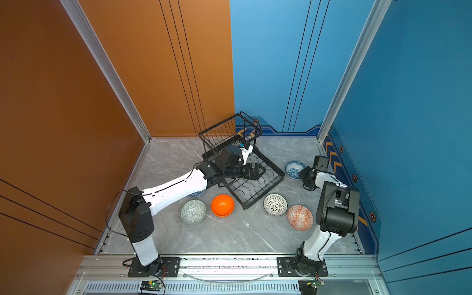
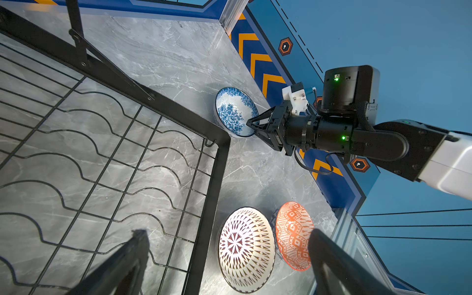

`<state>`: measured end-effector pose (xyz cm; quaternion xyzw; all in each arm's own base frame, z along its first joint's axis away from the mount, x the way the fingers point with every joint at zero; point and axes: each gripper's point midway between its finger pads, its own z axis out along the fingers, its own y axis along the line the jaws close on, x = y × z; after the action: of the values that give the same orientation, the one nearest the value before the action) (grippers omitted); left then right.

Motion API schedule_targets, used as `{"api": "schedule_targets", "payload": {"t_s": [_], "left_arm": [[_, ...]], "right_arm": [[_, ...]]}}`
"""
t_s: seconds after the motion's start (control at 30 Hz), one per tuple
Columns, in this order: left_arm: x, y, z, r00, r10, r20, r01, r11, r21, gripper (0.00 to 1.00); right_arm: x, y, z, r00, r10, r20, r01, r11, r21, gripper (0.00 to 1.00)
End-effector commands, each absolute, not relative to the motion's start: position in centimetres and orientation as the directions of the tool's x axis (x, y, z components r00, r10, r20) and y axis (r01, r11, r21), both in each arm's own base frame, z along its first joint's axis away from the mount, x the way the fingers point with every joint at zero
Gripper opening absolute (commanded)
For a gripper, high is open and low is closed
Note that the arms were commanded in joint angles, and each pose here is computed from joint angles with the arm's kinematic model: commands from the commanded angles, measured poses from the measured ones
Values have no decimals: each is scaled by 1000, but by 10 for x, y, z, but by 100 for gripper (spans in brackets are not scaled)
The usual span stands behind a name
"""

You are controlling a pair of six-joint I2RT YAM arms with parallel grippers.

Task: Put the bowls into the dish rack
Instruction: 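Grasp the floral bowl rim with the right gripper while left gripper reaches into rack, then lift the floral bowl with the right gripper over the rack while left gripper approaches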

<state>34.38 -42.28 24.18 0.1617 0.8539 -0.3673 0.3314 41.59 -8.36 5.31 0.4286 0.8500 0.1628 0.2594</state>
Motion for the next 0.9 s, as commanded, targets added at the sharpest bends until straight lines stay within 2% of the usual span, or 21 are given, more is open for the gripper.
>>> {"api": "schedule_targets", "payload": {"t_s": [0.0,0.33,0.57,0.67,0.8,0.87], "left_arm": [[342,-419,240,-730,54,-681,529,675,-514,98],[341,-415,237,-730,55,-681,524,684,-506,98],[346,-405,251,-718,29,-695,521,685,-510,98],[350,-398,256,-714,12,-700,513,689,-512,98],[352,-393,258,-717,0,-697,505,689,-519,98],[353,-388,262,-715,-16,-699,499,689,-526,98]], "right_arm": [[422,-87,59,-506,792,-343,639,611,467,23],[417,-92,77,-515,743,-428,638,666,387,0],[403,-97,125,-495,639,-589,624,733,271,0],[398,-96,151,-496,560,-664,611,768,192,0],[394,-88,175,-518,481,-707,580,805,122,0],[393,-76,193,-532,382,-756,545,837,39,0]]}}
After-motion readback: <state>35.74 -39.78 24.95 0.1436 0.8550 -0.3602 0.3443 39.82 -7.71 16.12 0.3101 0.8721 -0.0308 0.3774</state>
